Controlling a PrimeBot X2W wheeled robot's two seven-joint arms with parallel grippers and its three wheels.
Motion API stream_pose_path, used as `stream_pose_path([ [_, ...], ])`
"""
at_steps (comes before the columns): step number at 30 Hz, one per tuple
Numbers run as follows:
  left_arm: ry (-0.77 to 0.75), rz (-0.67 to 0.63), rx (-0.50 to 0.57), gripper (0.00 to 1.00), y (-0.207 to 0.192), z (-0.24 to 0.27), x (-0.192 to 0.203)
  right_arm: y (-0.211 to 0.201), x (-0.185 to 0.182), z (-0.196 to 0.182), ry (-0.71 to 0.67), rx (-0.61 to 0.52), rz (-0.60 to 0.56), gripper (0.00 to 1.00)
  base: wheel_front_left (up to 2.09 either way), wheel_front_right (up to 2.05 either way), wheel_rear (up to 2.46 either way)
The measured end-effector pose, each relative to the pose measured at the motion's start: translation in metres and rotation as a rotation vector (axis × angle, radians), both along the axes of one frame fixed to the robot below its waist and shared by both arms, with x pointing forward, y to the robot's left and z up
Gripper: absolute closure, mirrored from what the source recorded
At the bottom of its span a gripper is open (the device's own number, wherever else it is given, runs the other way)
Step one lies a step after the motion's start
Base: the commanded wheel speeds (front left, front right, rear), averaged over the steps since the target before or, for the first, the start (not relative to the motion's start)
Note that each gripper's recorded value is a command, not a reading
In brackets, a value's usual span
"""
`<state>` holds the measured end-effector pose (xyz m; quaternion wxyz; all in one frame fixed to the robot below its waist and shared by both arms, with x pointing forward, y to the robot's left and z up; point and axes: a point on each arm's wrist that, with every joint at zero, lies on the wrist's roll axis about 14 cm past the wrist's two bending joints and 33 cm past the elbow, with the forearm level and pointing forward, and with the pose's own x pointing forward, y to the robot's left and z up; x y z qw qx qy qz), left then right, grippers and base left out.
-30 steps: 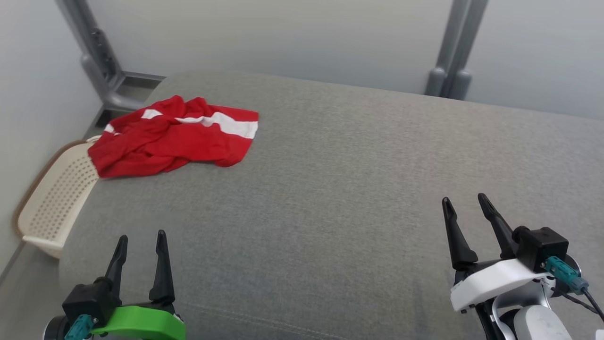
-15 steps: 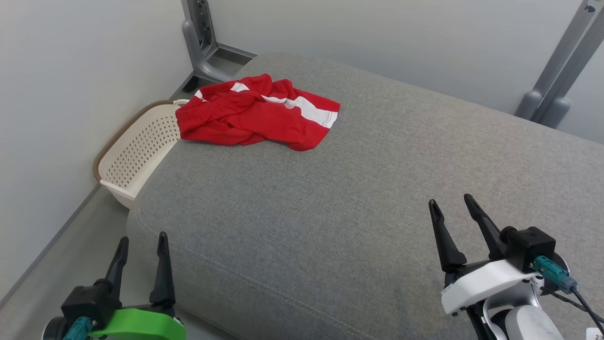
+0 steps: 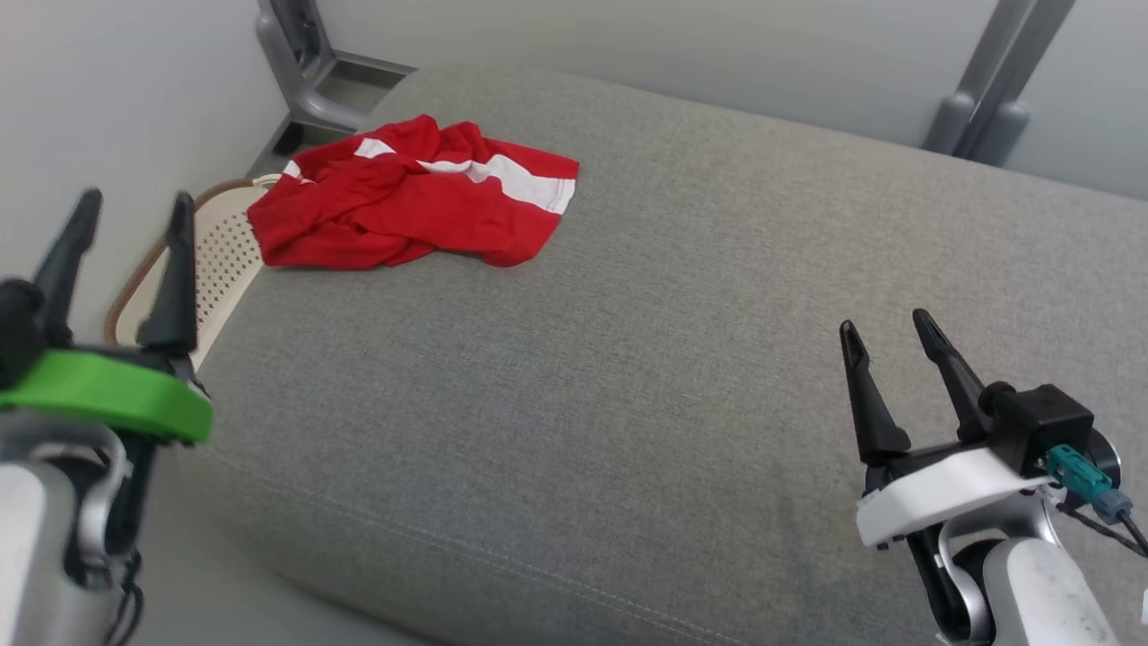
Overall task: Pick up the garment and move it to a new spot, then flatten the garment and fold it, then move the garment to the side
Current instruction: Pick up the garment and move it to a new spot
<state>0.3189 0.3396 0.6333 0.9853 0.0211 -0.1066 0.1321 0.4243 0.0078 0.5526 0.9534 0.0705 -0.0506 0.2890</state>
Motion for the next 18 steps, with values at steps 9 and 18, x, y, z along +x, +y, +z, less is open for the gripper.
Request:
stream_pose_path([
  [9,0.279,-0.004,-0.05,0.0,0.048,0.003,0.093,-0.029,0.032,0.001,-0.022,-0.002,-0.093,0.0,0.0,0.0,0.0],
  [18,0.586,0.055,-0.172,0.0,0.07,-0.075,0.166,-0.063,0.059,-0.028,0.013,-0.036,-0.187,0.0,0.0,0.0,0.0],
])
